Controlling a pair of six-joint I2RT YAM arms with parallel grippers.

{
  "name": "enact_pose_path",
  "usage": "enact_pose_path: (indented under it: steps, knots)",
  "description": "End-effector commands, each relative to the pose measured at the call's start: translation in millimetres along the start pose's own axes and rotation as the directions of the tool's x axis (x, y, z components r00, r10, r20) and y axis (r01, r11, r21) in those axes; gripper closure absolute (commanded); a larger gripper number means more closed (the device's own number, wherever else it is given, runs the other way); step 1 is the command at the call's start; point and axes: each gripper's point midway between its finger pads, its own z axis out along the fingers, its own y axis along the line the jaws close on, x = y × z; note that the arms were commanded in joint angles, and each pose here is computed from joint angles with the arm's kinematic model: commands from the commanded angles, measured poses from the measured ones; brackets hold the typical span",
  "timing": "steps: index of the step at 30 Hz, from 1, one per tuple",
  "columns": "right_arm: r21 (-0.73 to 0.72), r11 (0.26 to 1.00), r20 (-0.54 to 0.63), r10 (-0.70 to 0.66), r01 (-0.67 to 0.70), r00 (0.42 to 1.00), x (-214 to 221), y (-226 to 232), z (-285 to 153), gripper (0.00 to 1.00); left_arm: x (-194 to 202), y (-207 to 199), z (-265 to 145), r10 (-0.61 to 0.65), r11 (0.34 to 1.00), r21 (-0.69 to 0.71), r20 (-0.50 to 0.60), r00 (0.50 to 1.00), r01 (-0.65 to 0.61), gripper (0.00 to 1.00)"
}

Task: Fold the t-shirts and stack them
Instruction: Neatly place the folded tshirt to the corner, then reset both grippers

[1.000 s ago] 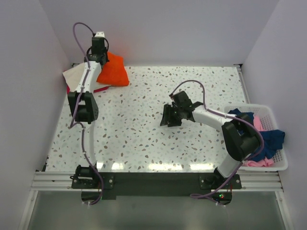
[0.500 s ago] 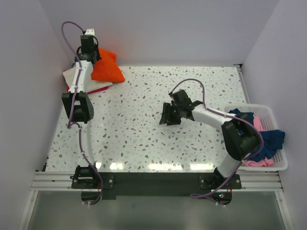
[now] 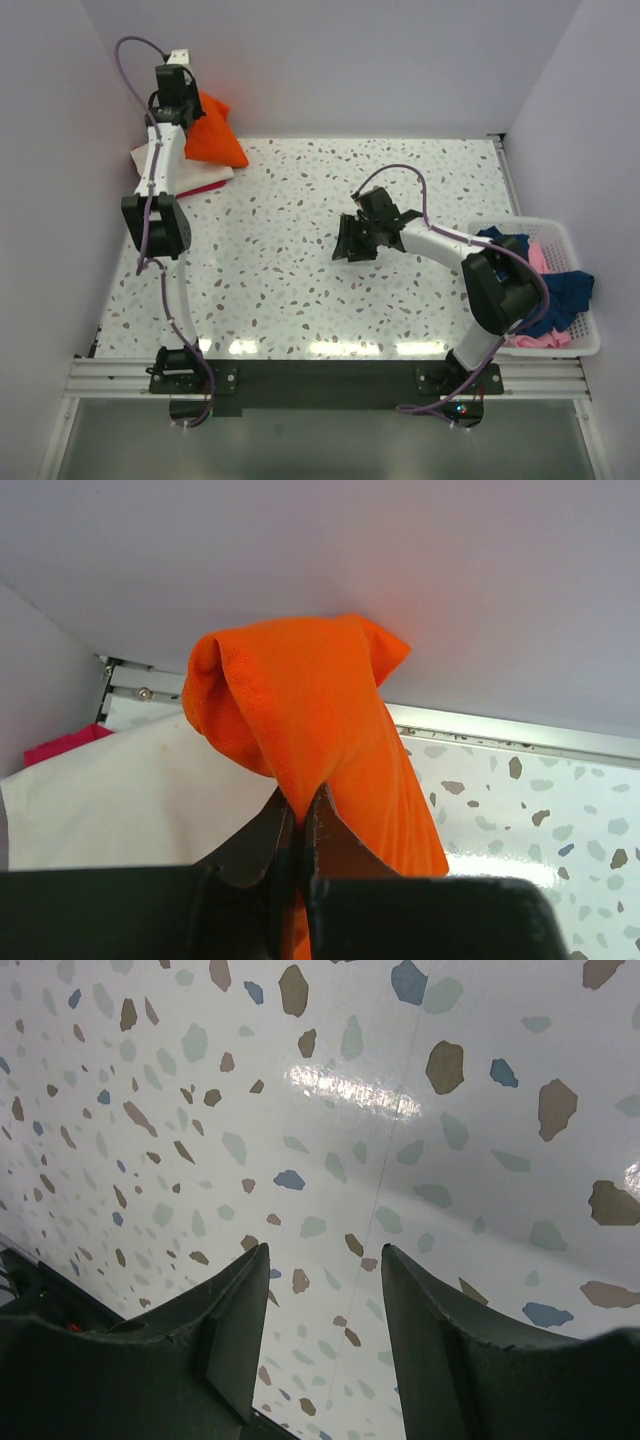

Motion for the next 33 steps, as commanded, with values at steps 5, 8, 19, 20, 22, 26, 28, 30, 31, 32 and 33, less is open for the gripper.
enact_pose_path:
  steps: [5, 8, 19, 20, 22, 26, 28, 30, 31, 32, 33]
  knots:
    - [-0.024, 0.999, 0.071, -0.025, 0.027, 0.997, -19.6, 16.6, -17.3, 0.48, -100.1, 20.1, -50.7, -0.068, 0.997, 0.047, 0.237, 0.969, 0.058, 1.0]
    - [-0.02, 1.0, 0.07, -0.023, 0.024, 0.997, -19.2, 15.5, -16.6, 0.48, -94.6, 33.5, -48.3, -0.085, 0.996, 0.049, 0.223, 0.971, 0.076, 1.0]
    - [-0.016, 1.0, 0.043, -0.022, 0.023, 0.999, -11.8, 13.1, -5.5, 0.48, -11.5, 92.0, 1.1, -0.191, 0.981, 0.024, 0.054, 0.98, 0.19, 0.79]
    - [-0.014, 1.0, 0.041, -0.02, 0.02, 0.999, -11.2, 12.6, -5.1, 0.48, -3.1, 94.8, 4.9, -0.202, 0.979, 0.014, 0.039, 0.979, 0.201, 0.62]
    - [-0.016, 0.999, 0.043, -0.028, 0.029, 0.999, -12.2, 13.4, -6.4, 0.48, 1.4, 104.9, 4.8, -0.237, 0.971, -0.02, 0.035, 0.971, 0.238, 0.51]
    - [0.003, 0.999, 0.057, -0.042, 0.042, 0.997, -14.3, 10.6, -11.7, 0.48, -20.7, 108.7, -15.9, -0.273, 0.959, -0.048, 0.088, 0.958, 0.278, 0.23]
    - [0.012, 0.999, 0.08, -0.053, 0.052, 0.995, -17.7, 11.2, -18.4, 0.48, -40.6, 106.3, -31.6, -0.293, 0.953, -0.033, 0.131, 0.947, 0.3, 0.22]
    - [0.018, 0.998, 0.094, -0.062, 0.061, 0.994, -19.5, 10.9, -22.8, 0.47, -45.3, 104.5, -39.9, -0.308, 0.949, -0.026, 0.141, 0.941, 0.315, 0.21]
    - [0.026, 0.998, 0.109, -0.068, 0.065, 0.992, -21.7, 10.1, -27.9, 0.47, -55.6, 100.8, -50.8, -0.329, 0.942, -0.011, 0.16, 0.931, 0.335, 0.21]
    - [0.025, 0.997, 0.117, -0.073, 0.07, 0.991, -22.1, 11.6, -30.6, 0.47, -47.2, 99.8, -51.8, -0.344, 0.937, -0.01, 0.14, 0.928, 0.349, 0.21]
    - [0.031, 0.997, 0.122, -0.08, 0.076, 0.989, -22.8, 10.4, -32.8, 0.47, -49.2, 95.2, -55.2, -0.366, 0.93, 0.01, 0.143, 0.919, 0.369, 0.21]
